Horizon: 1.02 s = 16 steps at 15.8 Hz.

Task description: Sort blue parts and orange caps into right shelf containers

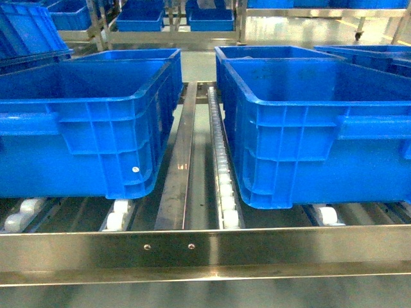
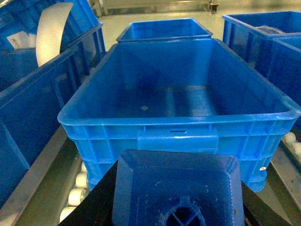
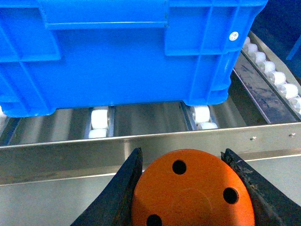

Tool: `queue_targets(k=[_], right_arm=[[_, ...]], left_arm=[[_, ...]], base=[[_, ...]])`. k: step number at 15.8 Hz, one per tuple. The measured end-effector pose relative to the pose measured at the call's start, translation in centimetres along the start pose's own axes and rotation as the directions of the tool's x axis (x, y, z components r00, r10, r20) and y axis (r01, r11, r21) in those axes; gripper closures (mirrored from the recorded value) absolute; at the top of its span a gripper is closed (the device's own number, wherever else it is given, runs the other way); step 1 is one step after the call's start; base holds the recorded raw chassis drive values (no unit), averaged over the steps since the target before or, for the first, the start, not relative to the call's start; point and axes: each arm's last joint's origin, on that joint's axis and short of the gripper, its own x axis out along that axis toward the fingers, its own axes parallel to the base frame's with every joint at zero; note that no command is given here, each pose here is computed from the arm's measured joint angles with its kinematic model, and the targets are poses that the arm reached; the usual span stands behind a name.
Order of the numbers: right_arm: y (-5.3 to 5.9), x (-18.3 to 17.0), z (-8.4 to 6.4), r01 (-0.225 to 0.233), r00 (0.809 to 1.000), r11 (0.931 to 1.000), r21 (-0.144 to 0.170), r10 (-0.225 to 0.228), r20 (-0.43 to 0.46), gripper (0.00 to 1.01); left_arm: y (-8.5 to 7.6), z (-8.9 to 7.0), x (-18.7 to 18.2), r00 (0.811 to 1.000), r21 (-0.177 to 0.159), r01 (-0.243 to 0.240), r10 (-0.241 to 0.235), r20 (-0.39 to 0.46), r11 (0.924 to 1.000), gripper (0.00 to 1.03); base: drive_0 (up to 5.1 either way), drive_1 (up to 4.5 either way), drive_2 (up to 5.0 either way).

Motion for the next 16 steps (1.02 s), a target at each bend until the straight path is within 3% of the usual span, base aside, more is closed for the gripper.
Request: queue_targets(k=[10,11,12,14,16], right_arm=[[0.0,0.0,0.0,-0.001,1.0,1.0,0.001,0.001,0.006,0.59],[0.0,0.1,-0.1,-0.082,0.988,0.9965,-0.015,0.083,0.134,0.59],[0.4,-0.2,1.4,-0.196,0.949,0.9778,-0.074,0.208,0.239,0.59],[-0.1,0.6,6.0,-0.22,0.907,0.9737,-0.061,0.227,0.354,0.59],[0.6,4.1,9.7,-0.251,0.881,0.9661,-0.062,0.254,0.4,0.59]], left_arm=[[0.0,0.0,0.0,1.0,0.0,-0.001,0.001,0.0,1.0,0.59],[0.0,0.0,0.0,1.0,0.0,-0.001,0.001,0.0,1.0,0.59],[0.0,0.0,0.0,1.0,0.0,0.0,0.0,0.0,1.0,0.59],[0.0,0.0,0.0,1.0,0.0,0.0,0.0,0.0,1.0,0.59],[0.0,0.0,0.0,1.0,0.0,0.0,0.0,0.0,1.0,0.59]], base=[[0.0,0.0,0.0],[0.0,0.0,0.0],[0.0,0.0,0.0],[0.0,0.0,0.0],[0.0,0.0,0.0]])
